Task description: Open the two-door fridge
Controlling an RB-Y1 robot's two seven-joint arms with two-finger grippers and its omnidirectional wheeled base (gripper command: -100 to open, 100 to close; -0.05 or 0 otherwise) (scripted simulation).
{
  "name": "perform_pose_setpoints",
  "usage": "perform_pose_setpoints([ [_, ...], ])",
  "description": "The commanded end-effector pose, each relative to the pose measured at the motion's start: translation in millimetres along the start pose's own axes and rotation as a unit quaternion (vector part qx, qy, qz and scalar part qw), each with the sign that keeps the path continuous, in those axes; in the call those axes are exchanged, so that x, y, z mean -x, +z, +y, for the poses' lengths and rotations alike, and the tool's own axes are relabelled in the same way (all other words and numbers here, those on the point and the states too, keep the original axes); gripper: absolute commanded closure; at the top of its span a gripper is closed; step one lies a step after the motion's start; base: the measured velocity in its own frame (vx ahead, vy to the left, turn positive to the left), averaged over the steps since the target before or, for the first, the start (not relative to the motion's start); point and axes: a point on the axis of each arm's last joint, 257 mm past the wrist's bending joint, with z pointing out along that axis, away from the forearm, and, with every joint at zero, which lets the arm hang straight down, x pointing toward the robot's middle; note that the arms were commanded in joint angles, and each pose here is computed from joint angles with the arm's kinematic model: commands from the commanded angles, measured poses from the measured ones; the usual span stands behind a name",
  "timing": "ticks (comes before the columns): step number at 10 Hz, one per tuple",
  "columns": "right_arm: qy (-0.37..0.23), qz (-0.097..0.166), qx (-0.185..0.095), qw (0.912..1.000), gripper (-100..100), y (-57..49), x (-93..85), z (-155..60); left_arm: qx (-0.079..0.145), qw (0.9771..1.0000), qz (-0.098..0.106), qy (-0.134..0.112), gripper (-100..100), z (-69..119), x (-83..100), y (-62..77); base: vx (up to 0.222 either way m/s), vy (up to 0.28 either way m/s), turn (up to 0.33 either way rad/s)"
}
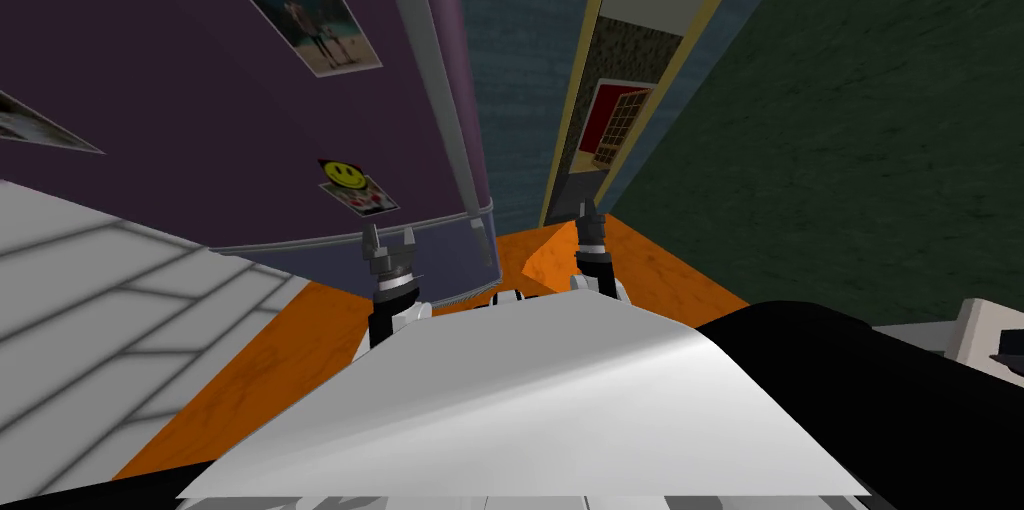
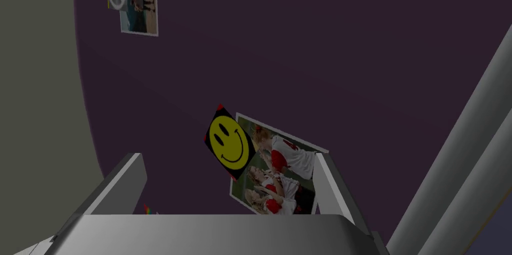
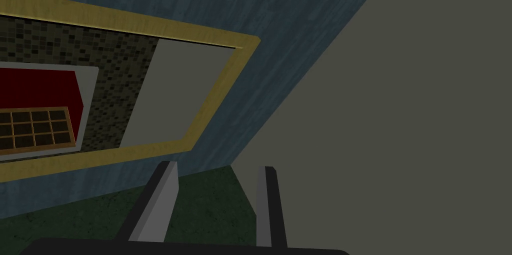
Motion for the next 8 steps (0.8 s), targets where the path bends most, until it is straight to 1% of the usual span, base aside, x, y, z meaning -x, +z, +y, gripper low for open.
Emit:
perform_pose_setpoints([
  [1, 0.000, 0.000, 0.000, 1.0000, 0, 0.0, 0.0, 0, 0.010, 0.9999, -0.011, -0.006, -100, 14.4, 8.1, -6.9, 0.073, -0.156, 0.020],
  [7, 0.000, 0.000, 0.000, 1.0000, 0, 0.0, 0.0, 0, 0.032, 0.9985, -0.038, -0.020, -100, 45.6, 24.0, -23.3, 0.065, -0.167, 0.020],
  [8, 0.000, 0.000, 0.000, 1.0000, 0, 0.0, 0.0, 0, 0.038, 0.9976, -0.051, -0.027, -100, 55.2, 28.4, -29.4, 0.076, -0.199, 0.031],
])
